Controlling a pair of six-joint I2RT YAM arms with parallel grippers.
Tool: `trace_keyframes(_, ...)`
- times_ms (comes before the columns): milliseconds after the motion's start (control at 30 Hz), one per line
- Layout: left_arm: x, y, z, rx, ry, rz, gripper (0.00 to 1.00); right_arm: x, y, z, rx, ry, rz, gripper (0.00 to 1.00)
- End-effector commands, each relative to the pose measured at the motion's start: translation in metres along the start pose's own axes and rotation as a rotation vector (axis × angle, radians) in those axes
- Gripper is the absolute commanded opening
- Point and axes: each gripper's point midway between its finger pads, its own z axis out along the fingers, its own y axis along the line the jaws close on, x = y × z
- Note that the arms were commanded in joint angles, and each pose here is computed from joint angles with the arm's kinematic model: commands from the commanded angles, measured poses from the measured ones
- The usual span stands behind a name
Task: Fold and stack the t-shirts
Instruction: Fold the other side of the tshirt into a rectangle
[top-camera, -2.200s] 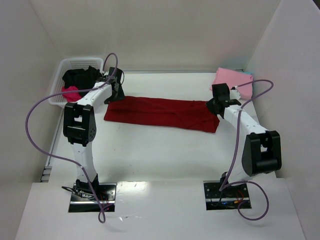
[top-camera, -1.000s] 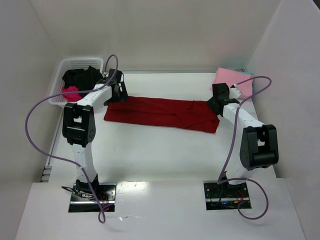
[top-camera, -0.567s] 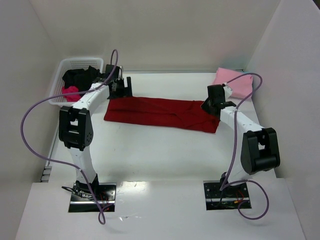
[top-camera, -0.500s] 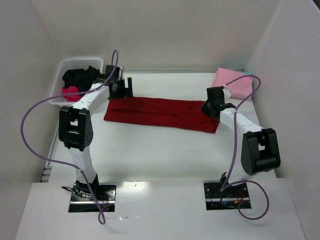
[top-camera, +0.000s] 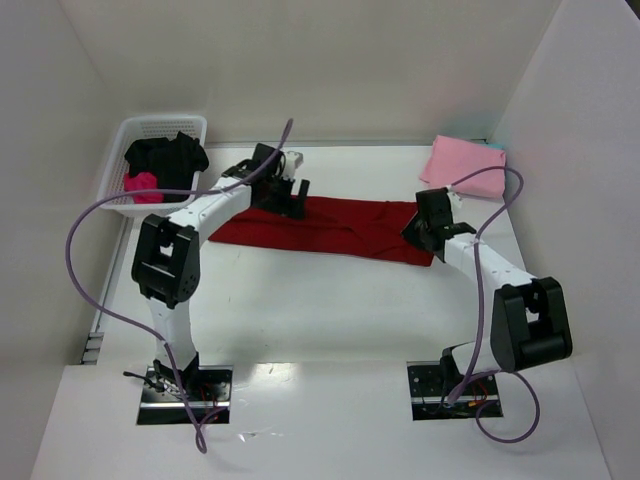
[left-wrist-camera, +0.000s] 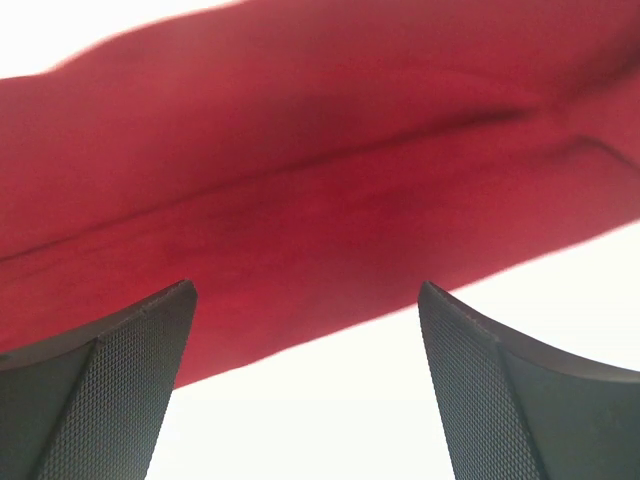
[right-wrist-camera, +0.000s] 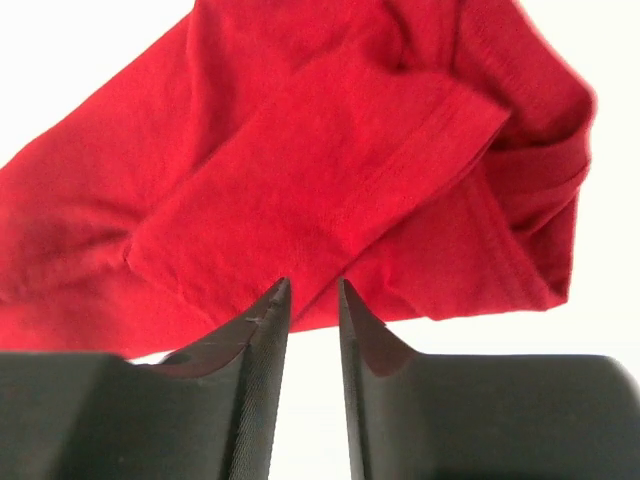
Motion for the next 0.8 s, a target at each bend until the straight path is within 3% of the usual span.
trace_keyframes(0,-0.001,-0.019,-0.007,0.008,-0.002,0.058,0.99,0.013,0.008,-0.007,-0.042,0.016,-0.012,0.33)
trace_keyframes(100,0.014,-0.020,-0.001,-0.004,0.033,0.051,0.99,0.015,0.009,-0.006,-0.055,0.017,-0.002,0.40)
trace_keyframes(167,0.020,-0.014,-0.002,-0.040,0.041,0.020,0.99,0.021,0.015,-0.005,-0.076,0.037,-0.008,0.49)
trace_keyframes(400,0.030,0.015,-0.003,-0.198,0.049,-0.054,0.99,0.024,0.019,0.005,-0.095,0.045,0.013,0.61)
trace_keyframes(600,0.042,0.065,-0.007,-0.262,0.057,-0.299,0.99,0.024,0.020,0.014,-0.080,0.047,0.011,0.64)
trace_keyframes(767,0.048,0.085,-0.013,-0.315,0.069,-0.350,0.99,0.023,0.018,0.016,-0.066,0.047,0.000,0.64)
